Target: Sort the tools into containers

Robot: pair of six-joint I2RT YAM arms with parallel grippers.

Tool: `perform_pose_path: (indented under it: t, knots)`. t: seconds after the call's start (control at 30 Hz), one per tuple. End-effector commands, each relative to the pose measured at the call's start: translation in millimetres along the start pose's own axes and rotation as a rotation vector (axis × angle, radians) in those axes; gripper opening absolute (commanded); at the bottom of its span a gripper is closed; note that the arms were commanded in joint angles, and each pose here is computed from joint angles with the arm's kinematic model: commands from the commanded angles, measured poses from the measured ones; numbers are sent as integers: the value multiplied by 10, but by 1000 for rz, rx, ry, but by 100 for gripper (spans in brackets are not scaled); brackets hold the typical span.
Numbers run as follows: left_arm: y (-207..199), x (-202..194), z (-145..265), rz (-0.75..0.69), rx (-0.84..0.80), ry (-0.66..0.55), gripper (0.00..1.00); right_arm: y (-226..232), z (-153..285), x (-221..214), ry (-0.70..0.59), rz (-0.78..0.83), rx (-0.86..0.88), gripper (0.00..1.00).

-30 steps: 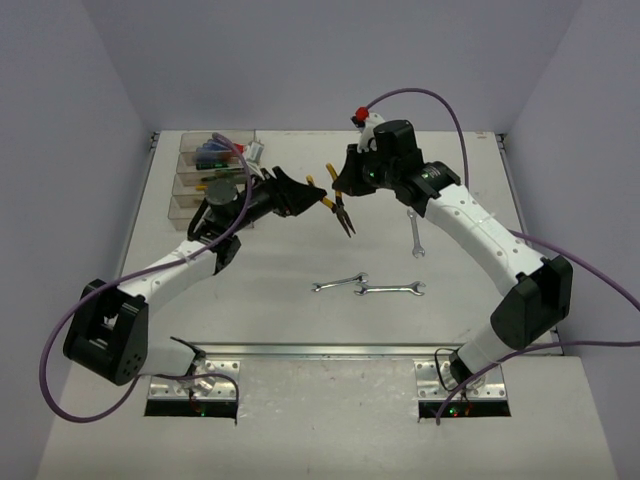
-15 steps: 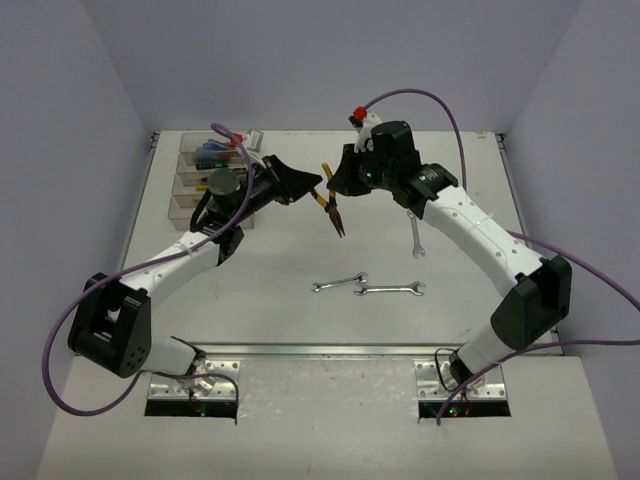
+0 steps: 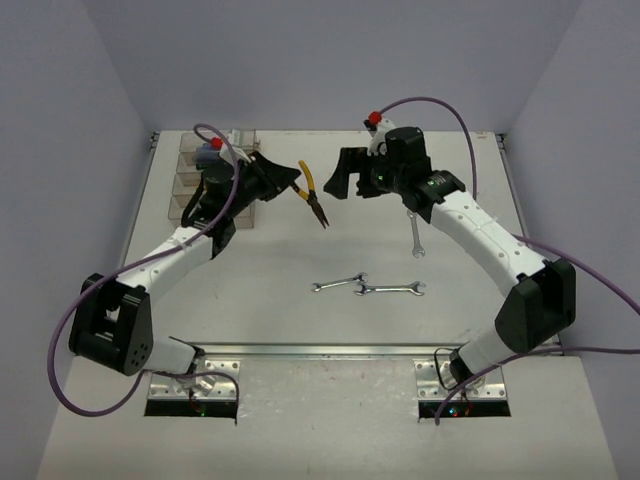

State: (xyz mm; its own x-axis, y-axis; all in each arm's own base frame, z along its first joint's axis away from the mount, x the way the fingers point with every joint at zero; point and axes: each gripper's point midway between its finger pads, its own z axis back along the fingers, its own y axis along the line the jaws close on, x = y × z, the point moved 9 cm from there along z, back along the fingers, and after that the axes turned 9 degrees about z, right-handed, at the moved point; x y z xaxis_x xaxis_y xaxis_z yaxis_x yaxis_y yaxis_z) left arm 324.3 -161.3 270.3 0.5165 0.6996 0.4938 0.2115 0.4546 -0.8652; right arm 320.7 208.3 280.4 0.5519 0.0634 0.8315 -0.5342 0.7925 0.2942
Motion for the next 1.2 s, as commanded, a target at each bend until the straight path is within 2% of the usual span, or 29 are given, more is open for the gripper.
perform_pose_path:
  t: [0.0,0.27,0.37,0.5,0.67,0.87,1.17]
  knots:
    - [38,628,61,93,91,-268,0,-171,342,150,-113,-9,-56,99]
    - [557,1387,301,253,561,-709,0,-390,771,-37,-151,23,-226,99]
    - [767,1559,319,301,720,-800,0,-404,845,-149,-146,37,-245,99]
    - [1128,1724,336,339,884,-850,0,-415,903,-284,-133,47,-252,99]
    - [1524,1771,257,382,1003,-834,0,-430,902,-406,-109,53,-247,99]
    - [1786,1824,116,421,980,-825,0,-437,846,-541,-63,59,-209,99]
    - [1853,1866,1,454,953,-807,0,-475,809,-636,-33,66,-219,99]
